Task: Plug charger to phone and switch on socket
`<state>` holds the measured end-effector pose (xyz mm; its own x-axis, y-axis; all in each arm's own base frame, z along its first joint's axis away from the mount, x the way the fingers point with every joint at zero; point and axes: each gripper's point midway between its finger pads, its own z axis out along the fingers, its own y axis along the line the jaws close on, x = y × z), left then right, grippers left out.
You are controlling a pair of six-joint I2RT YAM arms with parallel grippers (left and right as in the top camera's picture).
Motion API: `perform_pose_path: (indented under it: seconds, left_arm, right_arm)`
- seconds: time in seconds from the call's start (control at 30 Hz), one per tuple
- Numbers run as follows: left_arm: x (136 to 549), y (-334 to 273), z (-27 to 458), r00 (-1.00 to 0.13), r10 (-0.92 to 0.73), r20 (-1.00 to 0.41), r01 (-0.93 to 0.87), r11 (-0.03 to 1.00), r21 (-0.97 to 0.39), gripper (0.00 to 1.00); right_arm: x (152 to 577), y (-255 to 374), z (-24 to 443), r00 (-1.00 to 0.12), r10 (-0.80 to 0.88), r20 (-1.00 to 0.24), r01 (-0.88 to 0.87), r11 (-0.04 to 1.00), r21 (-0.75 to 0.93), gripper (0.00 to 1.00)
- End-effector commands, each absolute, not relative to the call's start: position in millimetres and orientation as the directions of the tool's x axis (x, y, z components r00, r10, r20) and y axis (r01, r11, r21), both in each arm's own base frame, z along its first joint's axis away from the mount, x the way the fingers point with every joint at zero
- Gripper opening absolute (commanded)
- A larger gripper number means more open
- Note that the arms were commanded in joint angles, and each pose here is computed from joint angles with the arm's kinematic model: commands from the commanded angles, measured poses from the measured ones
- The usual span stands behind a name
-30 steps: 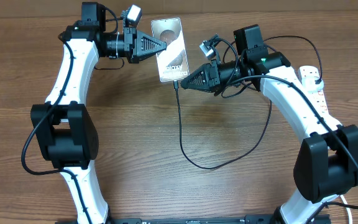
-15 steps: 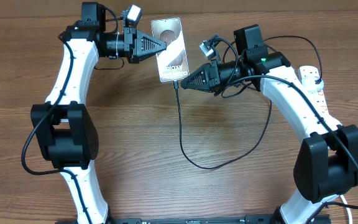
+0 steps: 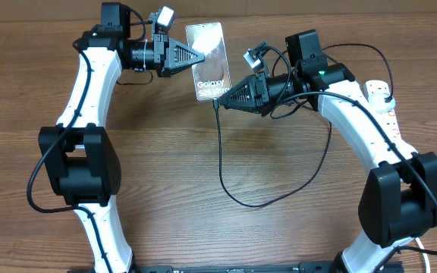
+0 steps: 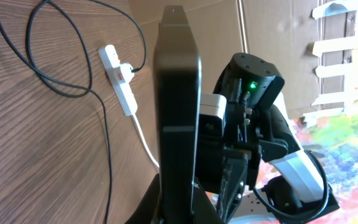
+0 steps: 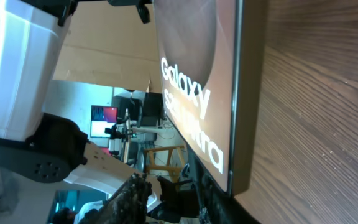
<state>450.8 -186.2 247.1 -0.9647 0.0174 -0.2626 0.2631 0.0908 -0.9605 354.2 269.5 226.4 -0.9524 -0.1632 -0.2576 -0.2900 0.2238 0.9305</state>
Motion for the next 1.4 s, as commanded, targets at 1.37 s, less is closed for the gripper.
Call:
perform_pose_path:
  seconds: [1.37]
  left_arm:
    - [402,-162,48,-0.996,-0.064,0.062,-0.089,0.706,-0.703,0.04]
  right_arm:
    - [398,172,168,-0.986,0.092,-0.141,-0.058,0.603,0.795,0.66]
